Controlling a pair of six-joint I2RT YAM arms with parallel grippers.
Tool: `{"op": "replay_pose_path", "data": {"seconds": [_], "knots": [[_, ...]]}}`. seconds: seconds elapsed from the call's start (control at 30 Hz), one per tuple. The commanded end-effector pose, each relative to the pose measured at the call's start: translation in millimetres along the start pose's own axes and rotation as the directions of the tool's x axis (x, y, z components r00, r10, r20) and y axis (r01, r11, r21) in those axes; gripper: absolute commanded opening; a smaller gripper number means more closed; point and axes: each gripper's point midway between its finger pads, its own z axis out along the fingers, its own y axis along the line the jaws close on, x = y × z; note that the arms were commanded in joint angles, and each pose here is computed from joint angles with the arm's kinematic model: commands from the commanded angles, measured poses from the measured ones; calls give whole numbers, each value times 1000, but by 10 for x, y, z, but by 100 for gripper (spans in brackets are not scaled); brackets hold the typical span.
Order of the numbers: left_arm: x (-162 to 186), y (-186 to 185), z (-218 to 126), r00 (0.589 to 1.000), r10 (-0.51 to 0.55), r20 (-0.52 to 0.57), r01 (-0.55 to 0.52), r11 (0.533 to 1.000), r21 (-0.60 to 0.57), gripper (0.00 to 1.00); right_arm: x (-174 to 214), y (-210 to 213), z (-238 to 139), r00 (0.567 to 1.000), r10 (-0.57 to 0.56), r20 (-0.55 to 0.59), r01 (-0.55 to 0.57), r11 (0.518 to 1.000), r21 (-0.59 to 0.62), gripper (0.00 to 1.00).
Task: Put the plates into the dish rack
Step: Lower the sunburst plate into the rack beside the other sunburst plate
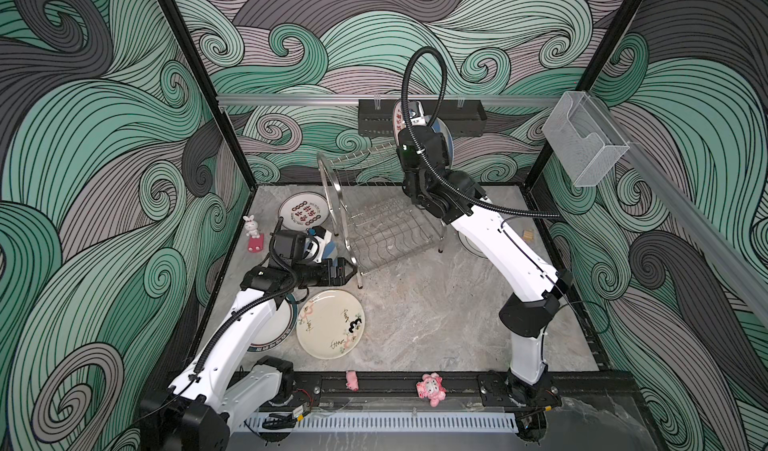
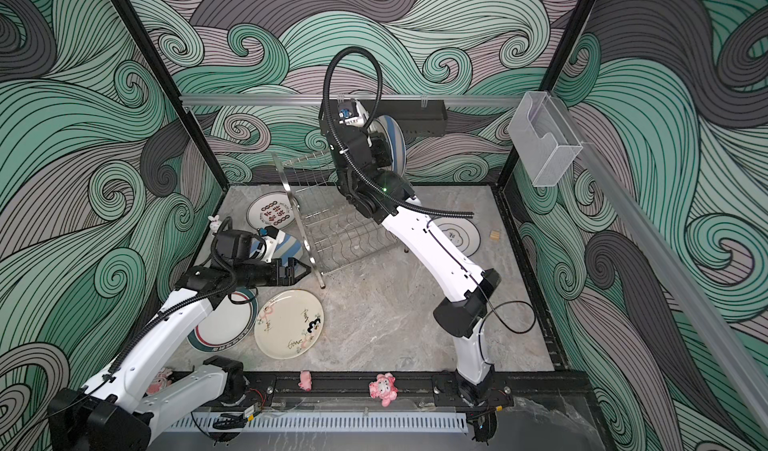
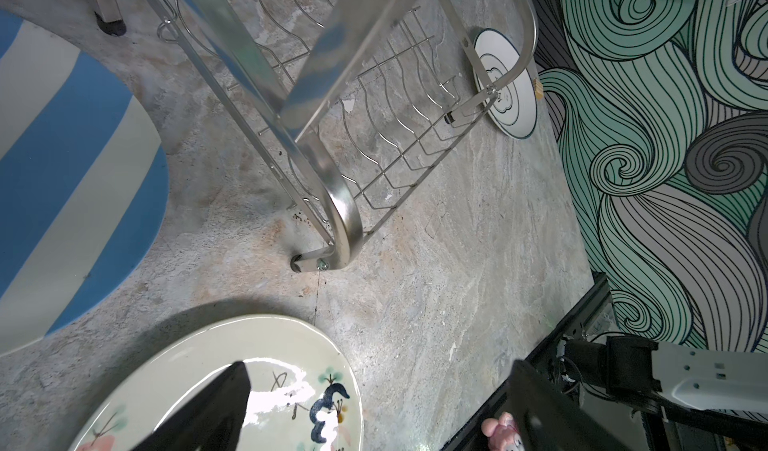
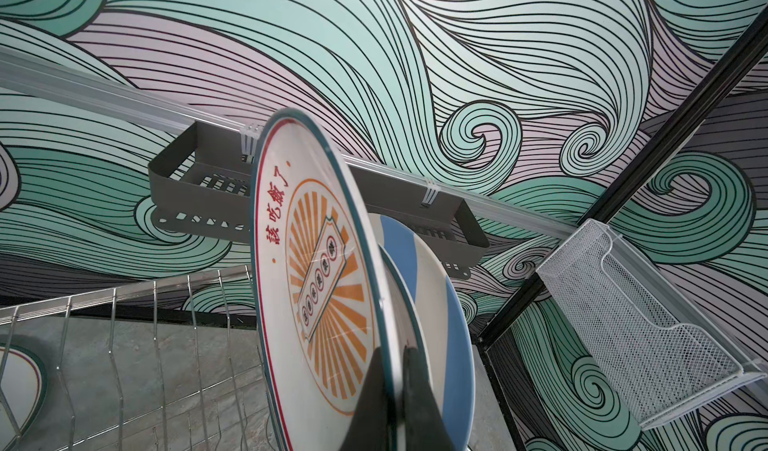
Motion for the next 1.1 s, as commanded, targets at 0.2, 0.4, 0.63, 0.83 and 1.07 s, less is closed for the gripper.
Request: {"op": "replay_pose_path", "data": {"seconds": [0.2, 0.4, 0.63, 0.83, 1.07], "knots": [[-35, -18, -28, 1000, 17, 17, -17, 1000, 15, 99, -11, -65, 72, 996, 91, 1, -91, 995, 33, 0], [-33, -19, -32, 1000, 20, 18, -21, 1000, 14, 99, 137, -18, 130, 995, 98, -34, -98, 995, 18, 0], [-32, -19, -28, 1000, 20, 17, -21, 1000, 14, 99, 184, 29, 125, 993, 105, -47, -105, 994, -2, 0], [-33, -19, -34, 1000, 20, 19, -21, 1000, 14, 99, 295, 50, 127, 993, 92, -67, -92, 996, 2, 0], [-41, -24, -36, 1000, 22, 21, -22, 1000, 16, 99, 418, 50, 110, 994, 76, -84, -76, 997, -2, 9]]}}
